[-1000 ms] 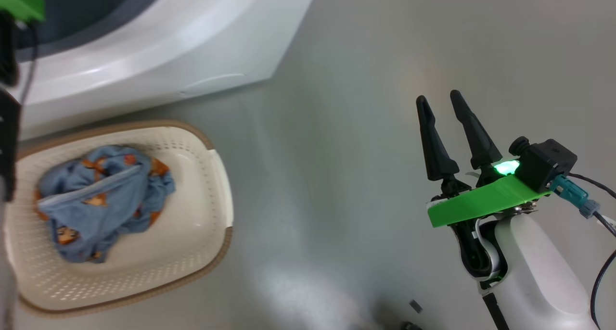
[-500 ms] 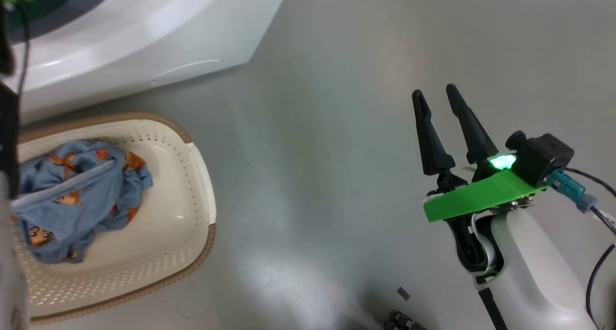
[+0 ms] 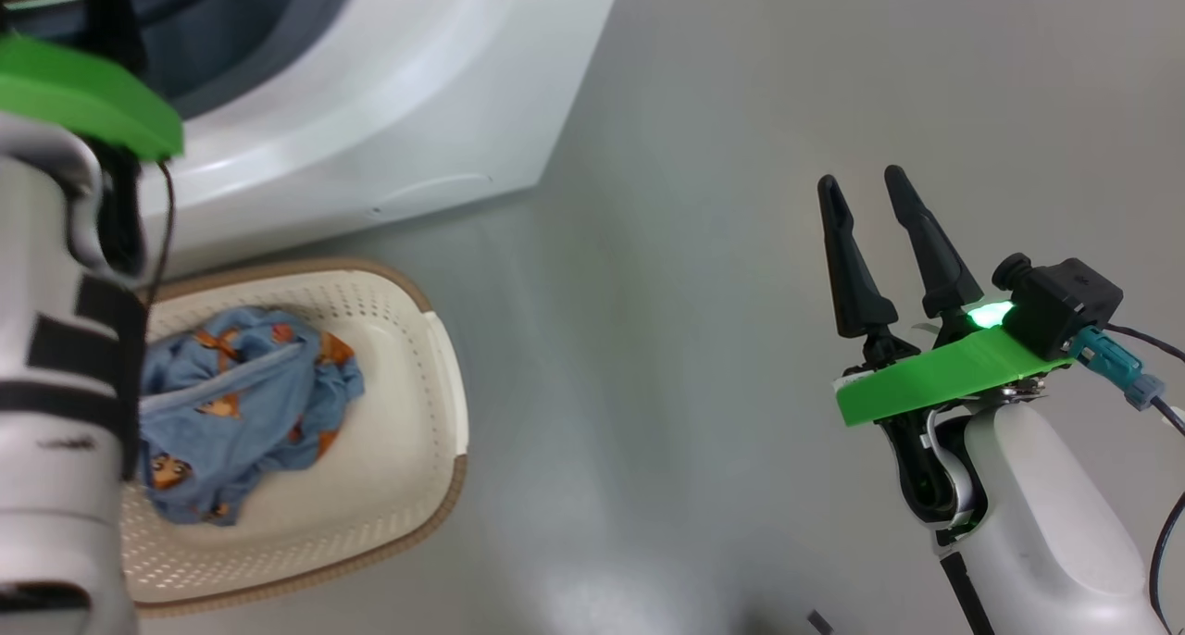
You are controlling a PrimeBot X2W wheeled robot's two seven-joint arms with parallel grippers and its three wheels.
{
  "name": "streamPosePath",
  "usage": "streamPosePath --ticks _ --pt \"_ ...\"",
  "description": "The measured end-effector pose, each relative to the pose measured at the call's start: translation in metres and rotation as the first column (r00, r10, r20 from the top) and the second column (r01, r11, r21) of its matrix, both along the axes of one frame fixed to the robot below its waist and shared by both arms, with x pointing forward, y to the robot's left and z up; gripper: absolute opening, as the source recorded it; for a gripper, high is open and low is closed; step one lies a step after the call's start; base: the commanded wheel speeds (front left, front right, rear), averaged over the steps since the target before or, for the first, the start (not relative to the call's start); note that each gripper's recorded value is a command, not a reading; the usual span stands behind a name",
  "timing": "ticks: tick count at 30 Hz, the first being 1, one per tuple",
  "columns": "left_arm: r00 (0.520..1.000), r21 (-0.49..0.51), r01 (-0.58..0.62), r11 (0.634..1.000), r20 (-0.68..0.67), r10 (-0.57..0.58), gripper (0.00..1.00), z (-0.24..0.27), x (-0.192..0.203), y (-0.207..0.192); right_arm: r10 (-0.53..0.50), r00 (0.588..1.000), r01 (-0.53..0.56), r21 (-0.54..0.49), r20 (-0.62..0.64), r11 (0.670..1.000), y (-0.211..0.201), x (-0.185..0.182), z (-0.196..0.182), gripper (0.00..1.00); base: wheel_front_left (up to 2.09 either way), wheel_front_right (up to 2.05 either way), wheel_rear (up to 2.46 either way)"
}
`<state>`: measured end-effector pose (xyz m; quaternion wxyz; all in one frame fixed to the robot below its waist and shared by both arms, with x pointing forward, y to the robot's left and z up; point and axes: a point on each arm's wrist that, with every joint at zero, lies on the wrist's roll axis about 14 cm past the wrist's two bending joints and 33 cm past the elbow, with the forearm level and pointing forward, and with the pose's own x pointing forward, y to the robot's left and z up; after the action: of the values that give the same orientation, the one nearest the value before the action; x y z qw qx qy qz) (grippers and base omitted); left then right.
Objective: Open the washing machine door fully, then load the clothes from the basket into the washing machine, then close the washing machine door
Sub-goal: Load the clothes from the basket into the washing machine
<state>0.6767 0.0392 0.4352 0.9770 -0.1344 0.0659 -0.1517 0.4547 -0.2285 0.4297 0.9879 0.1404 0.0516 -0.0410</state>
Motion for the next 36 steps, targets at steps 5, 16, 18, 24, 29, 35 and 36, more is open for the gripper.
streamPosePath --ticks 5,16,18,24,29,35,36 --pt "1.000 0.018 -0.005 1.000 0.002 0.005 1.00 0.006 -0.027 0.009 0.022 0.999 -0.022 0.006 0.037 1.000 0.007 -0.001 0.015 1.00 0.00 0.00 0.00" --pt "0.999 0.019 -0.035 0.999 -0.012 0.035 1.00 0.016 -0.101 0.036 0.062 0.995 -0.062 -0.002 0.081 0.998 0.014 -0.022 0.040 1.00 0.00 0.00 0.00" --pt "0.999 0.023 -0.043 0.999 -0.009 0.043 1.00 0.019 -0.115 0.042 0.066 0.994 -0.066 -0.003 0.090 0.998 0.015 -0.028 0.045 1.00 0.00 0.00 0.00" --pt "0.997 0.024 -0.068 0.997 0.046 0.067 1.00 0.042 -0.152 0.056 0.088 0.989 -0.090 0.013 0.122 0.996 0.025 -0.045 0.058 1.00 0.00 0.00 0.00" --pt "0.991 0.005 -0.097 0.995 0.096 0.096 1.00 0.060 -0.180 0.071 0.110 0.982 -0.114 0.021 0.153 0.993 0.032 -0.052 0.069 1.00 0.00 0.00 0.00" --pt "0.980 -0.025 -0.143 0.989 0.139 0.145 1.00 0.074 -0.207 0.089 0.151 0.969 -0.157 0.015 0.197 0.988 0.046 -0.049 0.085 1.00 0.00 0.00 0.00" --pt "0.977 -0.024 -0.149 0.989 0.148 0.151 1.00 0.076 -0.211 0.092 0.157 0.967 -0.163 0.014 0.203 0.987 0.048 -0.049 0.087 1.00 0.00 0.00 0.00"
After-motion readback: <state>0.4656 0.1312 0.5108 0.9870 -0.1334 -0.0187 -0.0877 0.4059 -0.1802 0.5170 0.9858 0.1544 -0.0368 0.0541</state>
